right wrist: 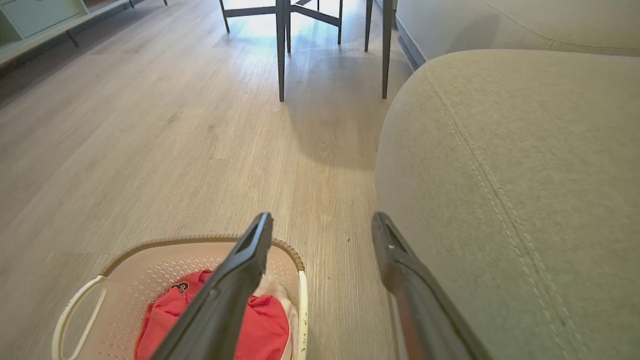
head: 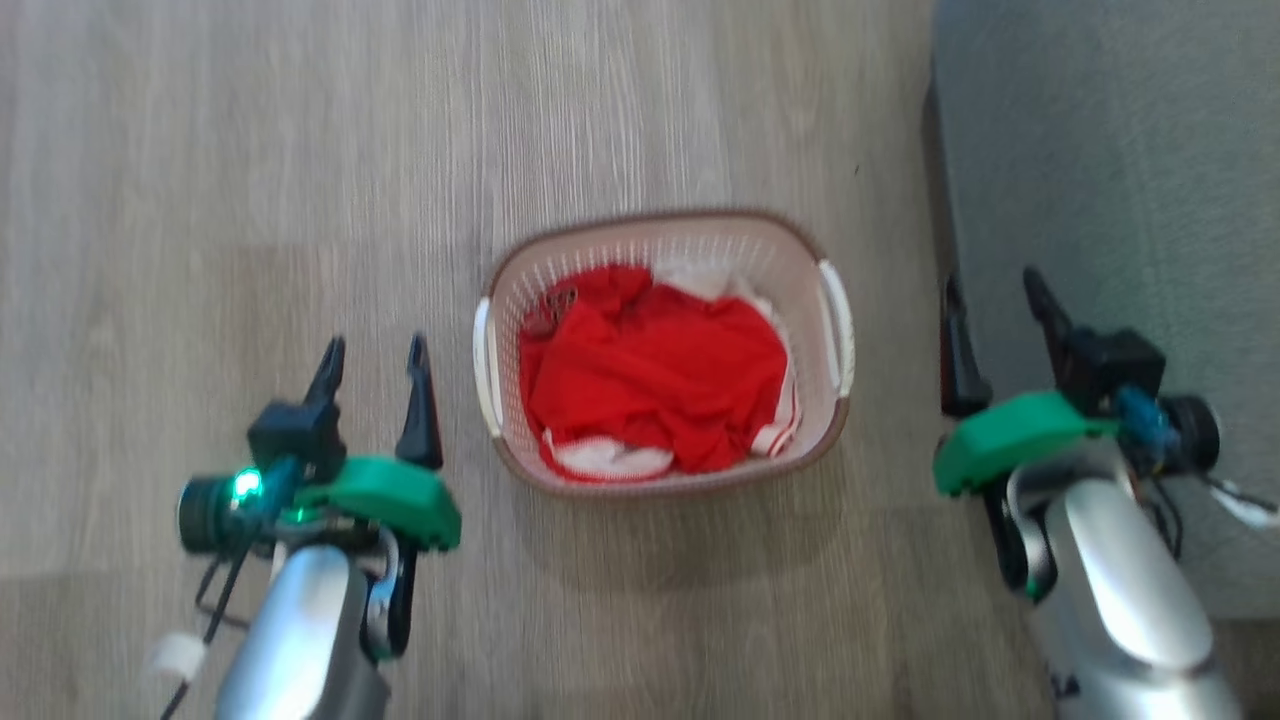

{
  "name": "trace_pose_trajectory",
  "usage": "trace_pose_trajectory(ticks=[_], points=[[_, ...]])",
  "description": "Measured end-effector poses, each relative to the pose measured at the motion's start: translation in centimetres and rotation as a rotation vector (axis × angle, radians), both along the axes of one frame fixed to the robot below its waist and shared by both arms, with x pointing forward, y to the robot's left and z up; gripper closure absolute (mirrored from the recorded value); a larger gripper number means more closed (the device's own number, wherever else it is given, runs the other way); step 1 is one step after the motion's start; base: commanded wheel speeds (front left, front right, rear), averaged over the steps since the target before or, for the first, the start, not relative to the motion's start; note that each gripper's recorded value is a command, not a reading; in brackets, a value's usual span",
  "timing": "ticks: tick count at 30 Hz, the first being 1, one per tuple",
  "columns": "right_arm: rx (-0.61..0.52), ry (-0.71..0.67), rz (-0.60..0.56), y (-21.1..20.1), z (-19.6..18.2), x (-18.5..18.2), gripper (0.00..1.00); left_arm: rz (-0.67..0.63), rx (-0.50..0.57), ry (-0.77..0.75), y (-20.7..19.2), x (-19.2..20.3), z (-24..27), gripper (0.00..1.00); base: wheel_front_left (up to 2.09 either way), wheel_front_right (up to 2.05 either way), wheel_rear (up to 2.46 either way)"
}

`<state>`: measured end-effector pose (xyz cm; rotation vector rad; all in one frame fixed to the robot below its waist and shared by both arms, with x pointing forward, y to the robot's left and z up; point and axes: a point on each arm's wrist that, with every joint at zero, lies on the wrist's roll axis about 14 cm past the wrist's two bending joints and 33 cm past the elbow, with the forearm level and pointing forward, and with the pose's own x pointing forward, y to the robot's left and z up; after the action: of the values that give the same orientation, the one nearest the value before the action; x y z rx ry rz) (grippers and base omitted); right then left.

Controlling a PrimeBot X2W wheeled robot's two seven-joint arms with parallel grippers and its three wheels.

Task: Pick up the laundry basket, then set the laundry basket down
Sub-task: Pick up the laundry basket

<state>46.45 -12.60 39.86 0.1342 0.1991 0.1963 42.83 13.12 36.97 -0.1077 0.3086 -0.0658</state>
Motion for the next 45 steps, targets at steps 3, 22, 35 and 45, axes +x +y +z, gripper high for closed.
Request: trace_pose_trajectory(ticks=[3, 22, 35, 45], points=[[-0.006, 0.04, 0.005, 0.2, -2.0, 1.4, 0.0, -0.019, -0.009, 0.045, -0.7, 1.1, -2.0, 0.0, 0.0, 0.0, 0.0], [-0.012, 0.325, 0.037, 1.4, -16.2, 4.1, 0.0, -0.042, -0.053, 0.356, -2.1, 2.7, -14.7, 0.0, 0.0, 0.0, 0.0], [-0.004, 0.426, 0.059, 2.7, -21.6, 4.0, 0.0, -0.086, -0.073, 0.474, -3.1, 2.0, -19.2, 0.0, 0.0, 0.0, 0.0], [-0.001, 0.457, 0.082, 3.4, -23.9, 4.2, 0.0, -0.154, -0.052, 0.488, -4.3, 3.2, -21.0, 0.0, 0.0, 0.0, 0.0]])
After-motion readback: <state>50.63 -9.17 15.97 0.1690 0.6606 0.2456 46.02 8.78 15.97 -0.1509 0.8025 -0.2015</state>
